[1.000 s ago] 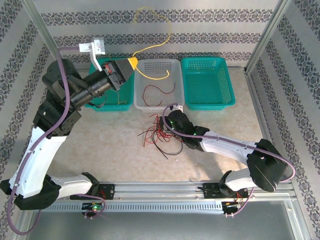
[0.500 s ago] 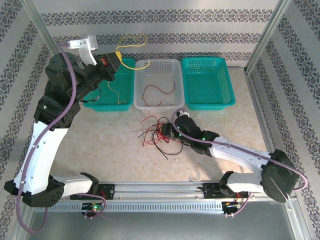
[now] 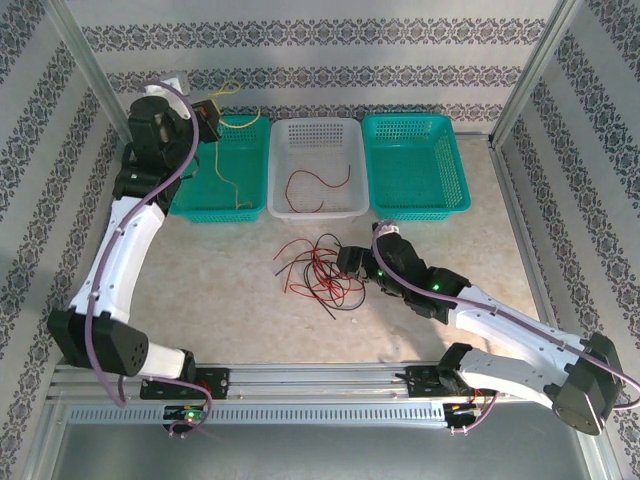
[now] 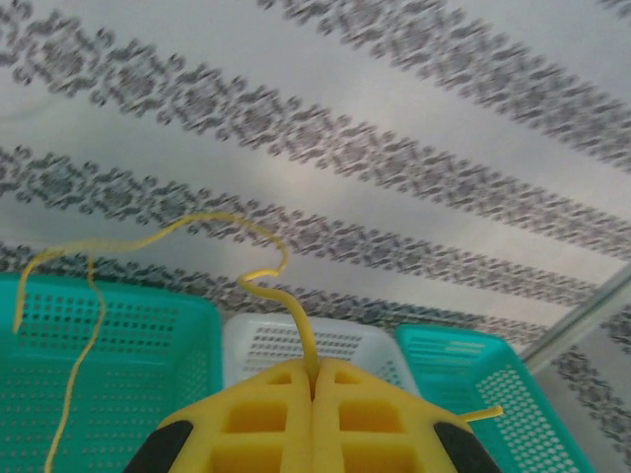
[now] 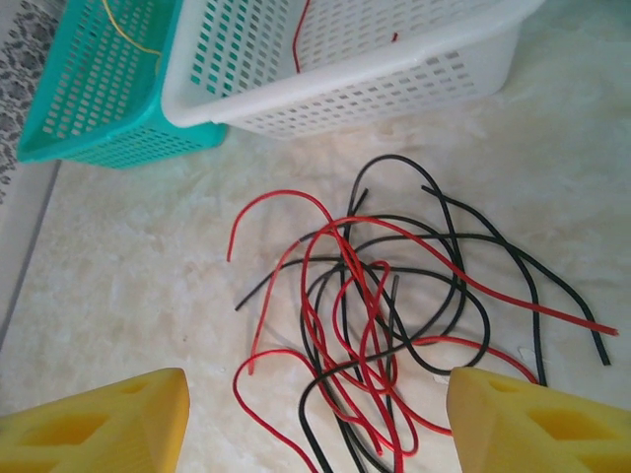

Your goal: Untangle the cables

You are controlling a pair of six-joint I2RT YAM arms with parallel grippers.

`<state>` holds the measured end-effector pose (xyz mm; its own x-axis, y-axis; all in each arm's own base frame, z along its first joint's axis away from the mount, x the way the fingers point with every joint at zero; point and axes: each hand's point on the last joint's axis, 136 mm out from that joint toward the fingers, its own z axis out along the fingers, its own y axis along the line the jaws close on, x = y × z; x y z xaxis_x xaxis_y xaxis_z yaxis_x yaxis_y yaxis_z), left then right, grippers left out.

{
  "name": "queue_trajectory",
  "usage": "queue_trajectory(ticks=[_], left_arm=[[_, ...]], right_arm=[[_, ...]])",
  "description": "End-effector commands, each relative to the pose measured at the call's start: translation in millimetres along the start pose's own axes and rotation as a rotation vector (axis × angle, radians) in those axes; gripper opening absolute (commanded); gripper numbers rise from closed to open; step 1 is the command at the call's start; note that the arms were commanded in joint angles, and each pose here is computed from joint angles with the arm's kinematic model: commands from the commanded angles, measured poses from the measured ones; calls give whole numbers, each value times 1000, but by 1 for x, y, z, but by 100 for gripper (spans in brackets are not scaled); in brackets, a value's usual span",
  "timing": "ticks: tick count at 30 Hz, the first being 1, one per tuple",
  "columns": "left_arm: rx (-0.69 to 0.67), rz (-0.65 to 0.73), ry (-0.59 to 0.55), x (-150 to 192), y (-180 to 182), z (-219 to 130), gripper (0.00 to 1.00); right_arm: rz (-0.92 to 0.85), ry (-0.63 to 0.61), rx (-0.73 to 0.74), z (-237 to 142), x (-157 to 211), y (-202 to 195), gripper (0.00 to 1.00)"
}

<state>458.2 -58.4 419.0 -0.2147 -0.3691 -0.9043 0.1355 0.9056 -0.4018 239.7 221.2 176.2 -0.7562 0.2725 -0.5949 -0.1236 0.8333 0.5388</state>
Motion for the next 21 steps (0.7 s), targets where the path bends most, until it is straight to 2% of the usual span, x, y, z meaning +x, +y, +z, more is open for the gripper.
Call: queue_trajectory(ticks=[1, 6, 11, 21], left_arm=[[47, 39, -108, -16, 14, 16, 0], [22, 31, -91, 7, 48, 43, 0], [-10, 38, -54, 46, 73, 67, 0], [-67, -5, 136, 138, 114, 93, 0]], right_arm=[[5, -6, 12, -7, -5, -2, 70], [-1, 5, 10, -9, -4, 0, 71], [-10, 11, 8, -11, -7, 3, 71], [-8, 34, 19, -11, -3, -1, 71]])
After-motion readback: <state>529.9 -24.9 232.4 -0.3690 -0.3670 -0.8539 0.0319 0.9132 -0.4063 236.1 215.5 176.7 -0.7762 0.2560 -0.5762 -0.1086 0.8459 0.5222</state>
